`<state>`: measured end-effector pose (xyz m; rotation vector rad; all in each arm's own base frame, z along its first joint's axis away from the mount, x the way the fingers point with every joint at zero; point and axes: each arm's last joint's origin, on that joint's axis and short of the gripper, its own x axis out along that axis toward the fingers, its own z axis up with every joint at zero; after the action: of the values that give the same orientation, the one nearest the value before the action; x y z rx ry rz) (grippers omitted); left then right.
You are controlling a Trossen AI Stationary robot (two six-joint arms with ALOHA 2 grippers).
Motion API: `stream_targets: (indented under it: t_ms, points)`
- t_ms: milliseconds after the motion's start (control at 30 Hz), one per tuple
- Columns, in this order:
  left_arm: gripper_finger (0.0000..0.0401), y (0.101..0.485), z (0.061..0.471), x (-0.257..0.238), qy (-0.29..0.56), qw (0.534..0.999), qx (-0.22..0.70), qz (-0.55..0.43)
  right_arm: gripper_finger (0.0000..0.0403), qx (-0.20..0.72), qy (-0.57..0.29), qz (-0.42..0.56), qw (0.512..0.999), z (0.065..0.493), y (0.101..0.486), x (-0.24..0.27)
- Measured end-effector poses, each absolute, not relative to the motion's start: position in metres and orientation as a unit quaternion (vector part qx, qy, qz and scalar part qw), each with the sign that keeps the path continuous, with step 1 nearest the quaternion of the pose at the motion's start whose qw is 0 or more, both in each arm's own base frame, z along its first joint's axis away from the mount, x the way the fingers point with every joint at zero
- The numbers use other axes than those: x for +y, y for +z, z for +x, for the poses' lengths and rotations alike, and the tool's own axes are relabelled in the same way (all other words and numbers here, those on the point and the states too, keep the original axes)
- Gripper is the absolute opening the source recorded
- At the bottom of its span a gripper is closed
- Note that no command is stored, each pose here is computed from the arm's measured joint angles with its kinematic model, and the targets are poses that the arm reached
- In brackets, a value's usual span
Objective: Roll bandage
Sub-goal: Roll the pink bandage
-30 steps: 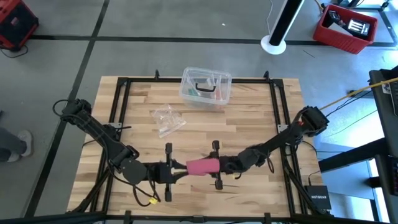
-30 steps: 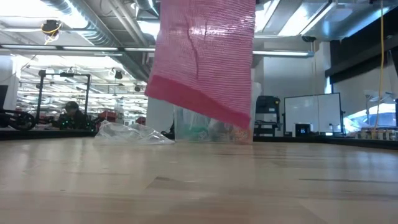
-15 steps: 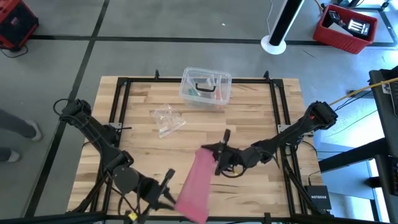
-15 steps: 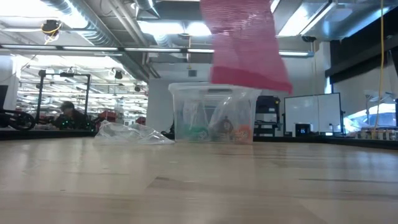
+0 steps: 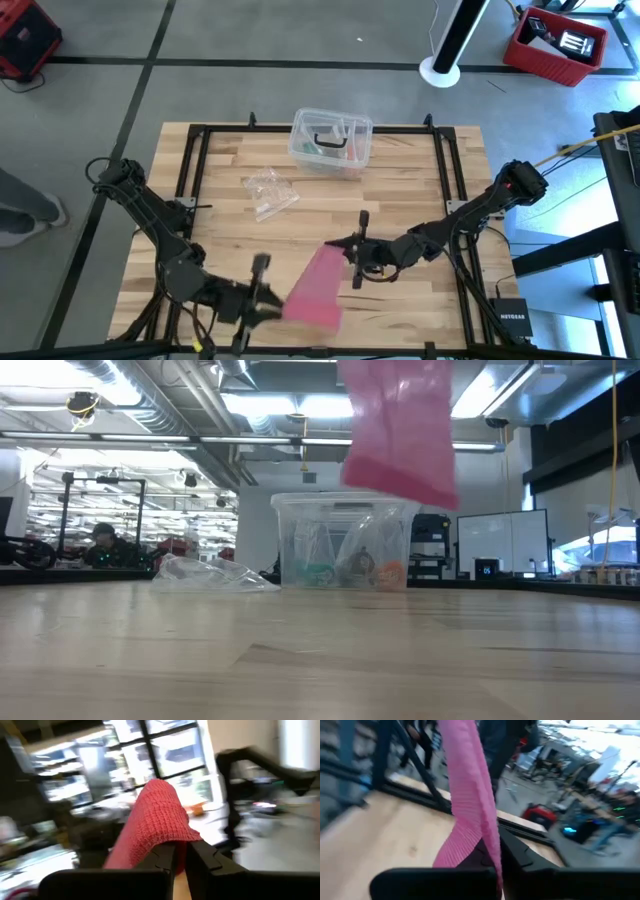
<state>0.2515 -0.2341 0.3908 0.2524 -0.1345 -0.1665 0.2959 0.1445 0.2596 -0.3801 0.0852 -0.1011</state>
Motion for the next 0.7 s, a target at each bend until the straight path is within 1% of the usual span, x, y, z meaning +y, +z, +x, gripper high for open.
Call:
stream_targets:
  t_ms: [167,267,367,433,567,700]
  points:
    - [0.0017,0.393,0.258,-0.217,0.026,0.987,-0.046,0.153,0.0005,0.025,-0.003,-0.137,0.990,0.293,0.262,0.152]
    - [0.0017,0.390,0.265,-0.209,0.046,0.984,-0.027,0.168,0.0014,0.015,0.027,-0.099,0.995,0.293,0.263,0.154]
    - [0.0017,0.385,0.271,-0.203,0.055,0.984,-0.008,0.167,0.0035,0.008,0.031,-0.053,0.998,0.294,0.265,0.154]
    - [0.0017,0.384,0.273,-0.200,0.059,0.985,-0.003,0.161,0.0060,0.010,0.029,-0.041,0.999,0.295,0.265,0.152]
    - [0.0017,0.383,0.274,-0.198,0.064,0.985,0.001,0.161,0.0128,0.012,0.027,-0.040,0.999,0.293,0.267,0.151]
    - [0.0017,0.384,0.273,-0.200,0.061,0.986,-0.003,0.158,0.0191,0.054,0.021,-0.056,0.997,0.281,0.273,0.145]
